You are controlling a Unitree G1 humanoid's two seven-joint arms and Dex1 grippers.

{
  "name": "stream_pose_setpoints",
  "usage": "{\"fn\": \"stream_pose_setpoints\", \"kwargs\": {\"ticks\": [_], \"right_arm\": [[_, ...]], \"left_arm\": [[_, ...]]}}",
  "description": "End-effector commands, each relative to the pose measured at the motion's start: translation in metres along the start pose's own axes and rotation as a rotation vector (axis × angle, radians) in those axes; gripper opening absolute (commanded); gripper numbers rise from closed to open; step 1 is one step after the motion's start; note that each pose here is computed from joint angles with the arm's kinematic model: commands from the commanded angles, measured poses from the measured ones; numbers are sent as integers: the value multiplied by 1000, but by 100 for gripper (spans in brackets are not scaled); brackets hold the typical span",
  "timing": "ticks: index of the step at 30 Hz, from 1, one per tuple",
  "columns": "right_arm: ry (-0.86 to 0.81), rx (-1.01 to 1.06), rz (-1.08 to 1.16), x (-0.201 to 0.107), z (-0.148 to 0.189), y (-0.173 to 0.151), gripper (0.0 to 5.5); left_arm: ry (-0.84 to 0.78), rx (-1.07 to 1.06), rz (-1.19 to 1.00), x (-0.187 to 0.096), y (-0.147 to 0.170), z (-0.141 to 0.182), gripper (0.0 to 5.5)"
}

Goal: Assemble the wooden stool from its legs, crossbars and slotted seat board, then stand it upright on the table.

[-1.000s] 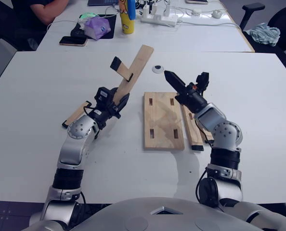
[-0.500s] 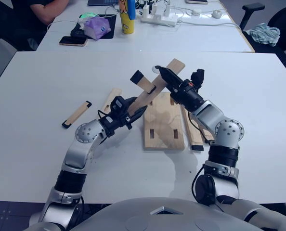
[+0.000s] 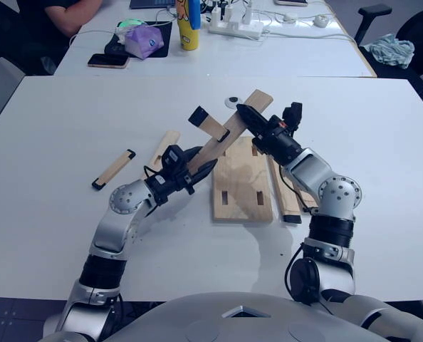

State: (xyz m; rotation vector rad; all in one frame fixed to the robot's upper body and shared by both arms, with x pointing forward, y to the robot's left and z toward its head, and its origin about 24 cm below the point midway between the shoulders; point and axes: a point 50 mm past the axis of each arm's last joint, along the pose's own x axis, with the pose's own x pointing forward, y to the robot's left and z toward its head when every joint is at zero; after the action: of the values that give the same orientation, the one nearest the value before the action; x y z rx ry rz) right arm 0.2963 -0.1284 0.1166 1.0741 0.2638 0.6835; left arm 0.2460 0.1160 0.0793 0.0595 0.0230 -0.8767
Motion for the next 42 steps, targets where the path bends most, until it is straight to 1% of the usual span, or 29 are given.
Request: {"fn": "stream_pose_setpoints", "kwargs": {"ticks": [1, 6, 7, 11, 16, 19, 22, 25, 29, 36, 40, 42], "right_arm": [[3, -1, -2, -3, 0, 1, 104], [4, 1, -4, -2, -2, -1, 104], [0, 0, -8, -2, -1, -1, 104], [-38, -7, -41, -3, 4, -6, 104], [-81, -31, -96, -7, 10, -14, 104], [-137, -60, -145, -11, 20, -21, 104], [-256, -85, -218, -18, 45, -31, 104], [-362, -83, -261, -27, 68, -38, 104], [-413, -77, -269, -31, 87, -39, 104], [-428, -74, -263, -24, 101, -42, 104], [-415, -72, -252, -19, 101, -43, 104], [-411, -72, -245, -17, 101, -43, 104]], "left_arm": [[10, 1, 1, 0, 1, -1, 207], [16, 24, 33, 1, 5, -2, 207], [16, 25, 46, 1, 6, -3, 243], [-46, -10, 81, -1, 8, 3, 297], [-146, -82, 100, -13, 9, 13, 367], [-162, -84, 94, -23, 6, 12, 372], [-140, -34, 69, -36, 0, 7, 372], [-110, 20, -2, -38, -8, 6, 372], [-71, 97, -171, -21, -27, 6, 372], [10, 96, -436, 14, -52, -7, 372], [166, 188, -570, 30, -57, -28, 372], [198, 205, -613, 36, -56, -32, 372]]}}
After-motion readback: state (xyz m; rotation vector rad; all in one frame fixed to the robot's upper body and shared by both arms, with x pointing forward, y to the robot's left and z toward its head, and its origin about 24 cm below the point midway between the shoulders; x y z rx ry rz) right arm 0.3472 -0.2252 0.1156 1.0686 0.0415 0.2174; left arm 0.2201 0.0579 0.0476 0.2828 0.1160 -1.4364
